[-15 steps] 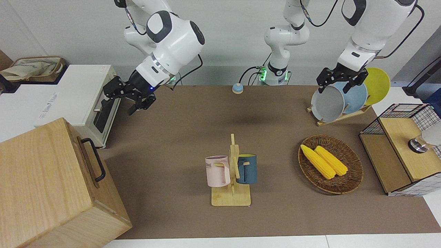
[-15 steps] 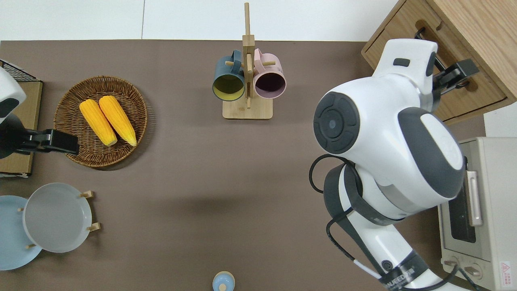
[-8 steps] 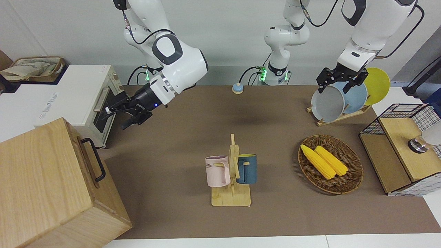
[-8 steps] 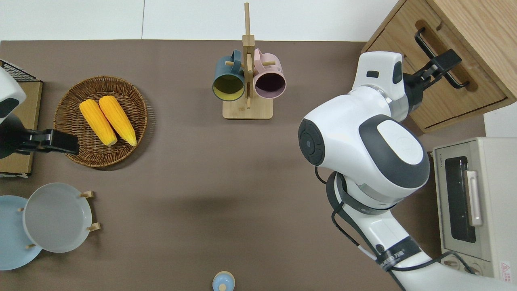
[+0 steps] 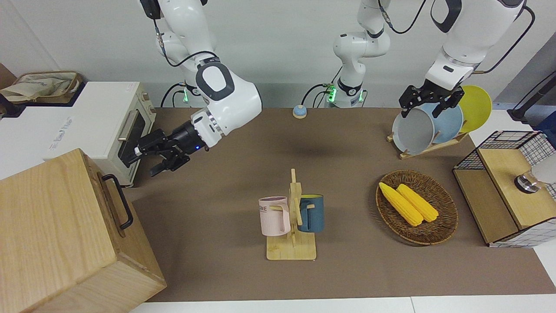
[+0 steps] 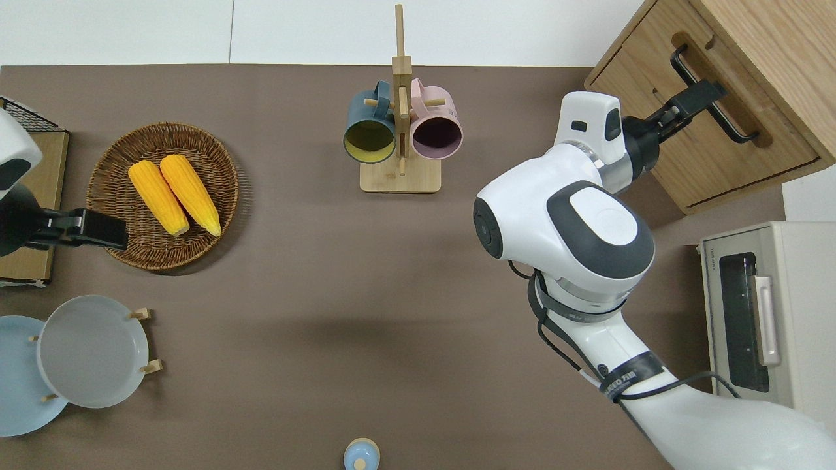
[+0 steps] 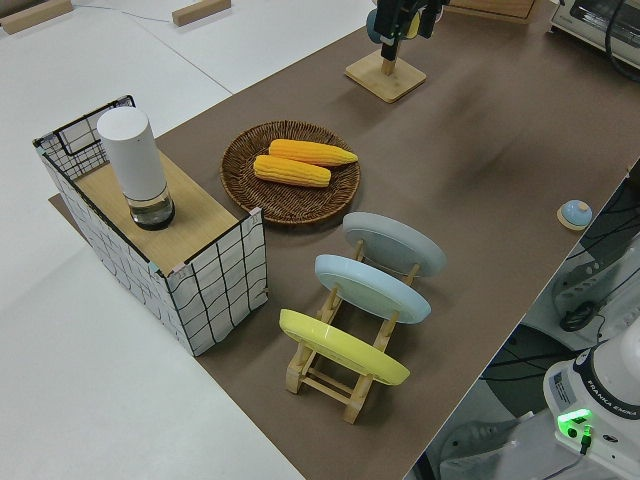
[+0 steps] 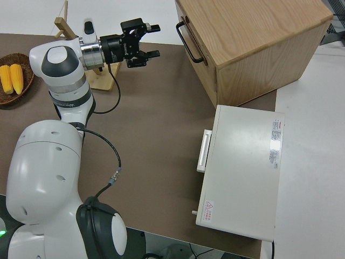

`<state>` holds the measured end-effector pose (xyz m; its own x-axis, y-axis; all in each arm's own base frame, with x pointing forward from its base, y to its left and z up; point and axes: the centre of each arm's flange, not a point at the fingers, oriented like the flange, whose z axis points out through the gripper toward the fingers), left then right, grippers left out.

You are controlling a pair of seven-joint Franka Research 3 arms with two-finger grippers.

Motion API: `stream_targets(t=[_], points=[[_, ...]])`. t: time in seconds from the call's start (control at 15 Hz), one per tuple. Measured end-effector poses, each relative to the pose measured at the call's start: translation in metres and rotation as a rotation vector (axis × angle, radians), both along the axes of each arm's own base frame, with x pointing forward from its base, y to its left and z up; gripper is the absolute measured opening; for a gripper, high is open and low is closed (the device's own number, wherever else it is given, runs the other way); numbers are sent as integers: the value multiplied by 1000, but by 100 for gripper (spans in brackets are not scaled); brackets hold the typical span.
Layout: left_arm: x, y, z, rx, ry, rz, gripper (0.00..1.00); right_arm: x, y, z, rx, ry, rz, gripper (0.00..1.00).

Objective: Slide drawer open with right arm
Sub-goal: 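Hook the right gripper onto the black drawer handle and close it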

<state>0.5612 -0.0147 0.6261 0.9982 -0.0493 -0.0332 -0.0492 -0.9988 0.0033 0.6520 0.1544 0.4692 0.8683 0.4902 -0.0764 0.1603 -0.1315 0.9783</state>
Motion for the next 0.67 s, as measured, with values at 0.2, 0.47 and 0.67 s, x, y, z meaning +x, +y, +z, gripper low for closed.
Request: stream_targets(t=[0.2,0.47,0.67], points=[[0,0,0,0,0,0,100,8,-4,-22,-34,-28,7,97],[0,0,0,0,0,0,100,17,-15,-44,-92,-66,19,97],[0,0,0,0,0,0,100,23,-23,-55,-128,-88,27,97]])
